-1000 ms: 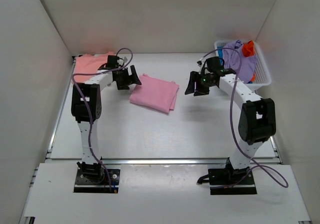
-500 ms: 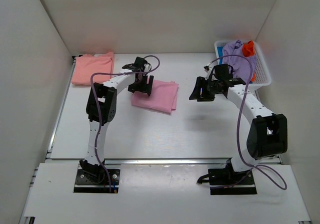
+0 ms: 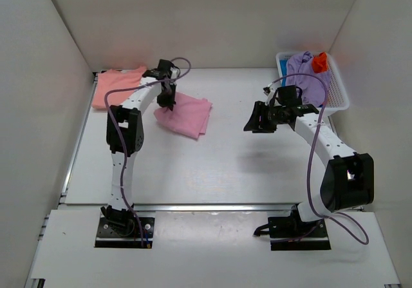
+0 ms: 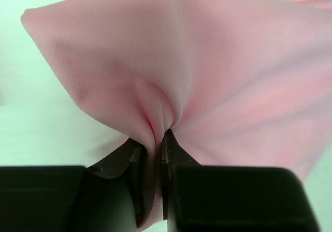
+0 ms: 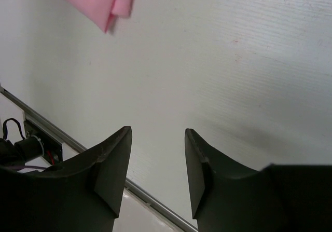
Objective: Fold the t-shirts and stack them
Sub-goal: Put the neatly folded tshirt into the corner of the board with the left arm
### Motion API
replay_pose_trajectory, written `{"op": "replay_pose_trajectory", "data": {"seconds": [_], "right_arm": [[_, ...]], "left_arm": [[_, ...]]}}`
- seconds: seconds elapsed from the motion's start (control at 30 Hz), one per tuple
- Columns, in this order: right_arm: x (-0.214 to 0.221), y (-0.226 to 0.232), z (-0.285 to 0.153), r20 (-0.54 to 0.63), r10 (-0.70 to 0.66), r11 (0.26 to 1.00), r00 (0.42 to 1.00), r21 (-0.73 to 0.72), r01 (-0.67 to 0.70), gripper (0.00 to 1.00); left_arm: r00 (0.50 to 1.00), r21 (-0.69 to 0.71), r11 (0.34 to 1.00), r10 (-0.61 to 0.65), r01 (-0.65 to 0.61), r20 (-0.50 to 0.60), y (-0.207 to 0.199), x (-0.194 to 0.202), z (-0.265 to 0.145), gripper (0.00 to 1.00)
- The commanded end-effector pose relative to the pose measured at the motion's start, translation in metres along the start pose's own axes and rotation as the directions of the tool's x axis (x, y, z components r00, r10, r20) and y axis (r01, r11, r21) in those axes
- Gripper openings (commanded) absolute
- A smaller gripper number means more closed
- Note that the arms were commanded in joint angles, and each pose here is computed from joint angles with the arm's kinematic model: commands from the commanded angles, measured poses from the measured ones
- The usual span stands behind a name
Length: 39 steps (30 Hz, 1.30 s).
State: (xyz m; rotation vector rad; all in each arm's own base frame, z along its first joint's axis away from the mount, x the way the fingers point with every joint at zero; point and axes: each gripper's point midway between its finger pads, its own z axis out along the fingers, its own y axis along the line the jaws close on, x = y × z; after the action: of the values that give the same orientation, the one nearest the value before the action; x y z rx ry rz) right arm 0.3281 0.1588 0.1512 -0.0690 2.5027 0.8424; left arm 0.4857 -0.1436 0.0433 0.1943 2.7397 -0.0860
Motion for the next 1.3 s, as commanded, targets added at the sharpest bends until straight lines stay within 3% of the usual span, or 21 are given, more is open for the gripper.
{"op": "replay_pose_trajectory", "data": {"seconds": [0.0, 0.3, 0.43, 0.7, 0.8, 1.27], "right_arm": [[-0.007, 0.013, -0.005, 0.036, -0.033, 0.999, 0.999, -0.036, 0.034, 0.42], [0.000, 0.030, 0.010, -0.011, -0.033, 0.996, 0.999, -0.079, 0.032, 0.41], [0.004, 0.037, 0.014, -0.033, -0.029, 0.995, 0.999, -0.092, 0.026, 0.41], [0.009, 0.042, 0.028, -0.079, -0.033, 0.994, 0.996, -0.104, 0.024, 0.40], [0.009, 0.045, 0.029, -0.087, -0.032, 0.993, 0.996, -0.113, 0.022, 0.40], [0.029, 0.041, 0.048, -0.182, -0.010, 0.995, 0.983, -0.100, -0.008, 0.39]], "left_arm": [[0.980, -0.073, 0.996, -0.041, 0.056, 0.192, 0.048, -0.068, -0.056, 0.00], [0.904, -0.230, 0.971, 0.045, 0.061, 0.426, 0.106, -0.142, -0.110, 0.00], [0.879, -0.231, 0.970, 0.046, 0.074, 0.475, 0.133, -0.157, -0.113, 0.00], [0.861, -0.250, 0.961, 0.029, 0.116, 0.508, 0.182, -0.161, -0.122, 0.00], [0.859, -0.248, 0.951, -0.034, 0.185, 0.510, 0.231, -0.152, -0.118, 0.00], [0.844, -0.244, 0.933, -0.102, 0.265, 0.526, 0.293, -0.146, -0.086, 0.00]]}}
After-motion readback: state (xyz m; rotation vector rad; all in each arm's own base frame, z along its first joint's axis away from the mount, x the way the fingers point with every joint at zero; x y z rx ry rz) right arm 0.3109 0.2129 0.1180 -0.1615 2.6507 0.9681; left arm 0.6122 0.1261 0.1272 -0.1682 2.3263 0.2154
